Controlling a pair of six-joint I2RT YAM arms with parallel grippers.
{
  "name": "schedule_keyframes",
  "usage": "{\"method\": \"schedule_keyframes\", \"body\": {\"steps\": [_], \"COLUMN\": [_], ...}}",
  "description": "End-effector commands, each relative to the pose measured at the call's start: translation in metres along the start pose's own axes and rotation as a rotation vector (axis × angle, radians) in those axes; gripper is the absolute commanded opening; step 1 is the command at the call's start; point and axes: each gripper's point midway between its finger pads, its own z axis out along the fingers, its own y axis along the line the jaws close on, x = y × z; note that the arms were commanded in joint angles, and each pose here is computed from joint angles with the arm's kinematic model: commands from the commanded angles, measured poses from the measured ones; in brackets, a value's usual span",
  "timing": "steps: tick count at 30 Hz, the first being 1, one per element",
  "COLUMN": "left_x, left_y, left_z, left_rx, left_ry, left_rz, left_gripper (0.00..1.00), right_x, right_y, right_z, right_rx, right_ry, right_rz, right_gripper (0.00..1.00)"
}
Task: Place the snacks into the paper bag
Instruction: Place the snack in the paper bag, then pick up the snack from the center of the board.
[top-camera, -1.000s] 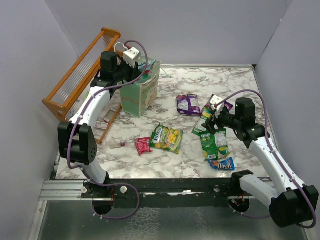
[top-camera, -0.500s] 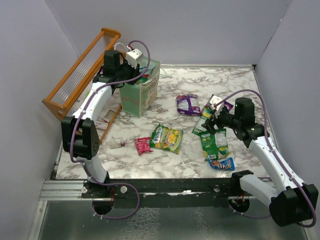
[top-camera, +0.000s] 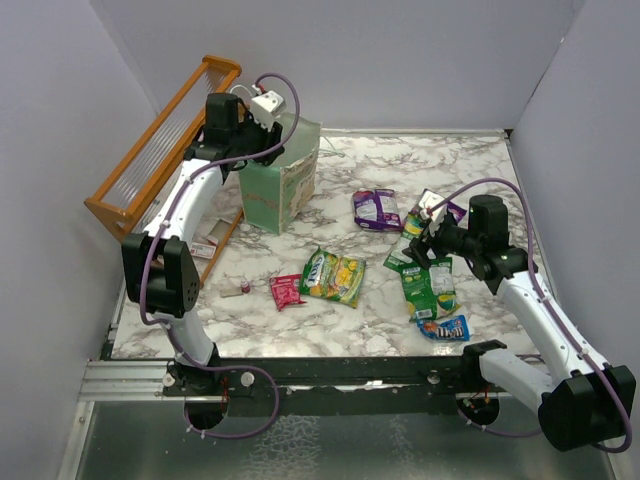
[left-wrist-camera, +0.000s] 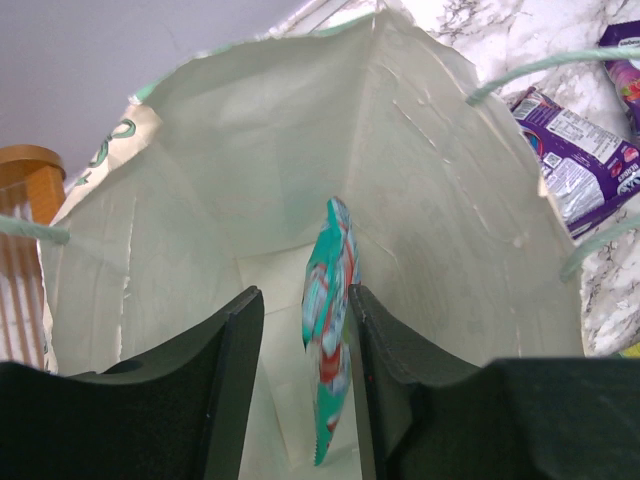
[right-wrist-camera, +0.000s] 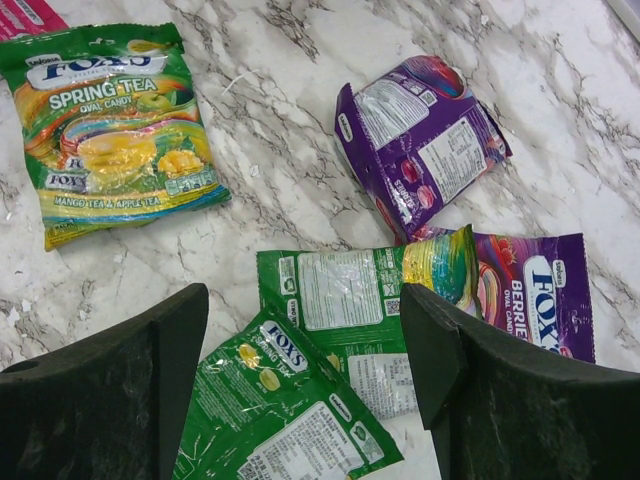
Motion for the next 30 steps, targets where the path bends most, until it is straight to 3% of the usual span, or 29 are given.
{"method": "schedule_keyframes", "body": {"steps": [1, 10, 18, 24, 30], "left_x": [-0.045, -0.082, -0.087, -0.058, 0.003], "left_y": [0.007, 0.005, -0.019, -0.060, -0.115], "left_z": [-0.026, -0.062, -0.112, -0.144, -0.154], "left_rx": [-0.072, -0.139, -0.161, -0.052, 0.114], "left_ry": [-0.092, -0.180, -0.221, -0.158, -0.056], "left_rz": [0.074, 0.118, 0.185, 0.234, 0.156], "left_gripper": [0.45, 0.60, 0.83, 0.86, 0.86], "right_x": [-0.002, -0.001, -0.001, -0.004, -0.004], "right_y": [-0.003, -0.003, -0.005, -0.005, -0.008], "right_z": [0.000, 0.000, 0.000, -0.001, -0.001], "right_rx": [0.005, 0.011, 0.019, 0.022, 0.037], "right_ry": [-0.009, -0.006, -0.006, -0.012, -0.010], "right_rz": [-0.017, -0.016, -0.015, -0.014, -0.006], "right_gripper": [0.78, 0.79, 0.79, 0.79, 0.79]}}
